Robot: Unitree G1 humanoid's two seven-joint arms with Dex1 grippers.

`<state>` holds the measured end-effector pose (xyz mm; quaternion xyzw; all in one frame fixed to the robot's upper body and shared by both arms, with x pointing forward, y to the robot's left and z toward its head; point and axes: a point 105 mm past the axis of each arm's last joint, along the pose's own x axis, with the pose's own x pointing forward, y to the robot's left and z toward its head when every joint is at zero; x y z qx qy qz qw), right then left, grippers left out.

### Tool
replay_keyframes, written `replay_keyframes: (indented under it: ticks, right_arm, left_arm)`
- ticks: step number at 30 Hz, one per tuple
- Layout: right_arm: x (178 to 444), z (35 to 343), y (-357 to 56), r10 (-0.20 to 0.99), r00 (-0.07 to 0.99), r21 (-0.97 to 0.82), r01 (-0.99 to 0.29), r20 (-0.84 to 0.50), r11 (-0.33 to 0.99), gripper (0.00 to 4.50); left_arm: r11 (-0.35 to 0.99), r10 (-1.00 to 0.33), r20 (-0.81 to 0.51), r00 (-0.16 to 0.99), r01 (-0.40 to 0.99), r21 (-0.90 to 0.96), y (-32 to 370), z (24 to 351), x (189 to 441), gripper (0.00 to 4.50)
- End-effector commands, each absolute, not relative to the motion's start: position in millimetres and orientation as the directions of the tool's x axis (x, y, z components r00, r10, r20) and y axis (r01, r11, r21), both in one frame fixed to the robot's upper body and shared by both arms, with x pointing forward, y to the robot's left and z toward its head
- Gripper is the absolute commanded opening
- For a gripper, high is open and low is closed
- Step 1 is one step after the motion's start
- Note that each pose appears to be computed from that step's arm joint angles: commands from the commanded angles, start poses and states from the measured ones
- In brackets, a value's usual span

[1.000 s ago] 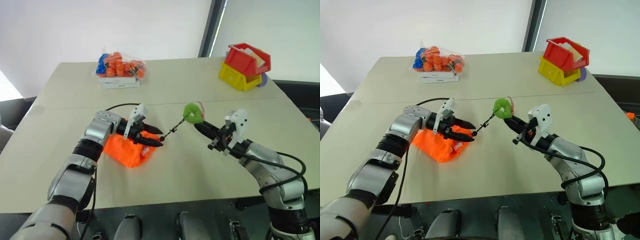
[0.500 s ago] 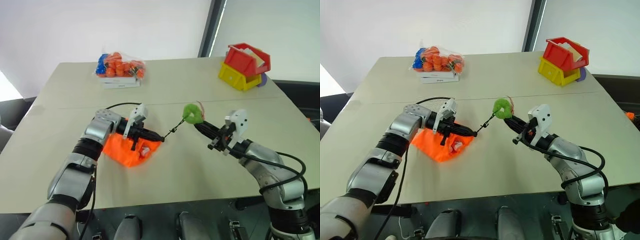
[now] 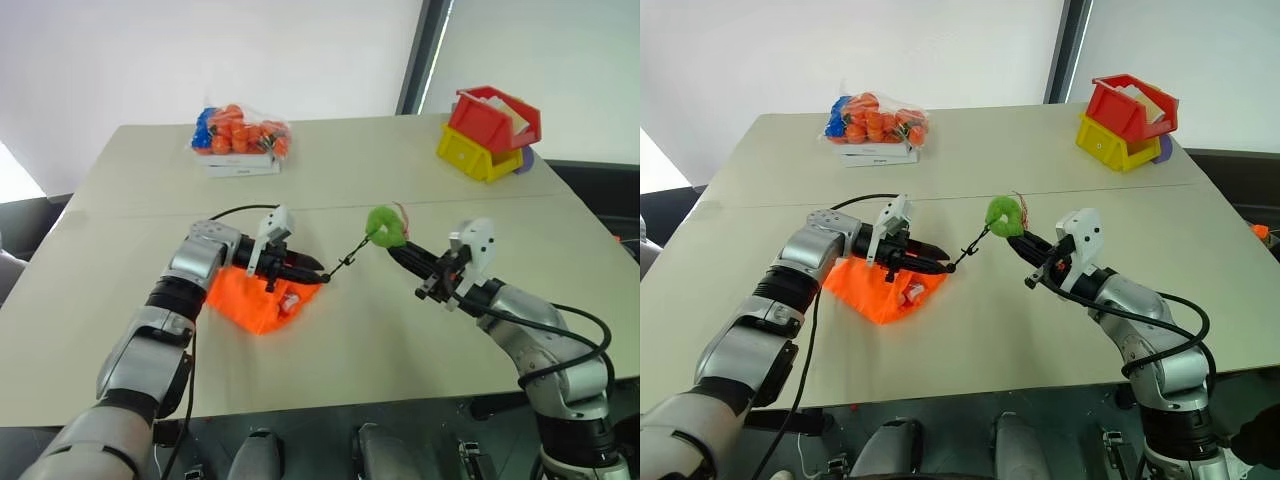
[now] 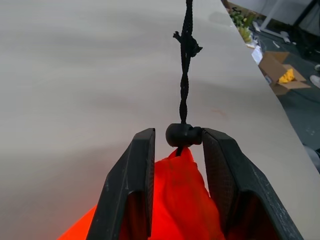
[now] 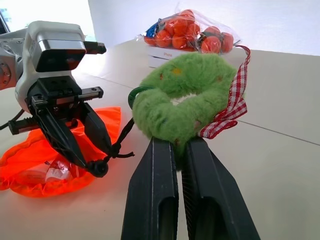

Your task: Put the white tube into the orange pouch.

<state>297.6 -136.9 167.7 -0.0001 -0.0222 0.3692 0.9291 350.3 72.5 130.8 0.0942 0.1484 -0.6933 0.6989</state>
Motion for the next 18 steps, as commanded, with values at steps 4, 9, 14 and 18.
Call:
replay_keyframes:
  ticks: [4, 9, 14, 18]
  right_arm:
    - [295.9, 181.7, -129.7, 0.705, 0.703, -0.05, -0.704, 0.096, 0.708, 0.0]
    - [295.4, 181.3, -127.9, 0.711, 0.697, -0.047, -0.71, 0.093, 0.702, 0.0]
    - [294.5, 180.5, -126.3, 0.715, 0.693, -0.045, -0.715, 0.091, 0.698, 0.0]
    - [294.3, 180.4, -125.5, 0.717, 0.691, -0.043, -0.717, 0.092, 0.696, 0.0]
  left_arm:
    - [0.007, -0.938, -0.346, -0.006, 0.999, -0.037, 64.7, 132.9, 346.3, 1.51]
    - [0.017, -0.938, -0.348, 0.005, 0.999, -0.034, 65.8, 133.8, 346.5, 2.8]
    - [0.029, -0.931, -0.366, 0.017, 0.999, -0.027, 68.9, 130.3, 346.4, 3.66]
    - [0.025, -0.929, -0.369, 0.011, 0.999, -0.035, 68.2, 127.7, 344.7, 3.66]
